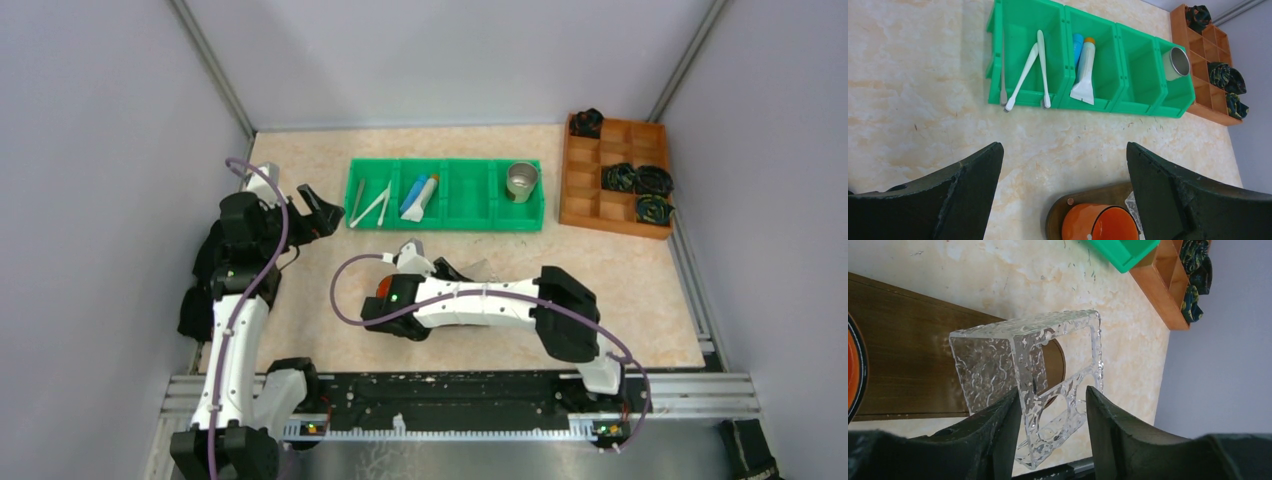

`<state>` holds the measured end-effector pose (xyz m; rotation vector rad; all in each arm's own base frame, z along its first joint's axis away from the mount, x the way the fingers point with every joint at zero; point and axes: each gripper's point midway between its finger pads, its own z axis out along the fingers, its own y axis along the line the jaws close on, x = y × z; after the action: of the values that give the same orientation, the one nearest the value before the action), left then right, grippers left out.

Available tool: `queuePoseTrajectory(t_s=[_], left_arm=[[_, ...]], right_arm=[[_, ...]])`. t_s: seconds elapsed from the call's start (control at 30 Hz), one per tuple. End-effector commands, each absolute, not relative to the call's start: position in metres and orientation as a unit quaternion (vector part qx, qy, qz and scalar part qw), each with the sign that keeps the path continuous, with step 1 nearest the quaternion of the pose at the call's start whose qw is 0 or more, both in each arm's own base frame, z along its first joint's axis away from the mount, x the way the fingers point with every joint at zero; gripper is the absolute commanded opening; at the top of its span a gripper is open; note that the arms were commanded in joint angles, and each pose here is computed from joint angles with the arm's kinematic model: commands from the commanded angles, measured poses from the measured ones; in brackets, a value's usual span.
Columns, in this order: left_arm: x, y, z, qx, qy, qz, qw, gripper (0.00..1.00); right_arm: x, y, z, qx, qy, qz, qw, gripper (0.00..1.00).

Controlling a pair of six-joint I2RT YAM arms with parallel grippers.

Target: Prepare toiletry sets of a toothbrush and toothpaste on the tray

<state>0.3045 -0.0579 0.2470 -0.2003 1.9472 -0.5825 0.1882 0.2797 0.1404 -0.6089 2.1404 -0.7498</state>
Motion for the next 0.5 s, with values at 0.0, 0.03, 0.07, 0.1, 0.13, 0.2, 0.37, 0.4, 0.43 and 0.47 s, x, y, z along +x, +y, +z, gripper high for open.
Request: queuePoseTrajectory(t_s=[0.0,0.03,0.07,0.1,0.13,0.2,0.37,0.4,0.43,0.47], left_arm=[[0.302,-0.056,0.249,-0.08,0.811,-0.239,0.527,0.99],[0.302,-0.056,0.249,-0.08,0.811,-0.24,0.527,0.99],[0.303,-0.056,0.249,-0.08,0.811,-0.239,0.527,0.99],[0.303,-0.056,0.248,-0.08,0.812,-0.24,0.527,0.99],[0.303,-0.056,0.248,-0.081,0.812,-0.239,0.527,0.99],[0.303,-0.056,0.249,-0.08,0.811,-0.239,0.527,0.99],[0.303,-0.055,0.249,-0.08,0.812,-0.237,0.528,0.99],[0.303,-0.055,0.249,-0.08,0.812,-0.237,0.527,0.99],[0.303,-0.055,0.249,-0.08,0.812,-0.237,0.527,0.99],[0.303,-0.055,0.249,-0.081,0.812,-0.236,0.528,0.99]], right_arm=[[0.187,0.298,0.151,-0.234,0.847,-0.26,0.4,0.5],[0.186,0.302,0.153,-0.233,0.849,-0.252,0.401,0.51],[0.186,0.305,0.155,-0.232,0.851,-0.241,0.404,0.54],[0.185,0.317,0.163,-0.236,0.858,-0.208,0.405,0.57],[0.184,0.324,0.166,-0.237,0.862,-0.189,0.407,0.6],[0.182,0.335,0.173,-0.241,0.867,-0.152,0.408,0.6],[0.175,0.348,0.199,-0.241,0.876,-0.066,0.412,0.61],[0.175,0.345,0.209,-0.233,0.877,-0.05,0.417,0.61],[0.176,0.34,0.22,-0.221,0.878,-0.032,0.423,0.57],[0.177,0.332,0.229,-0.208,0.879,-0.013,0.428,0.48]])
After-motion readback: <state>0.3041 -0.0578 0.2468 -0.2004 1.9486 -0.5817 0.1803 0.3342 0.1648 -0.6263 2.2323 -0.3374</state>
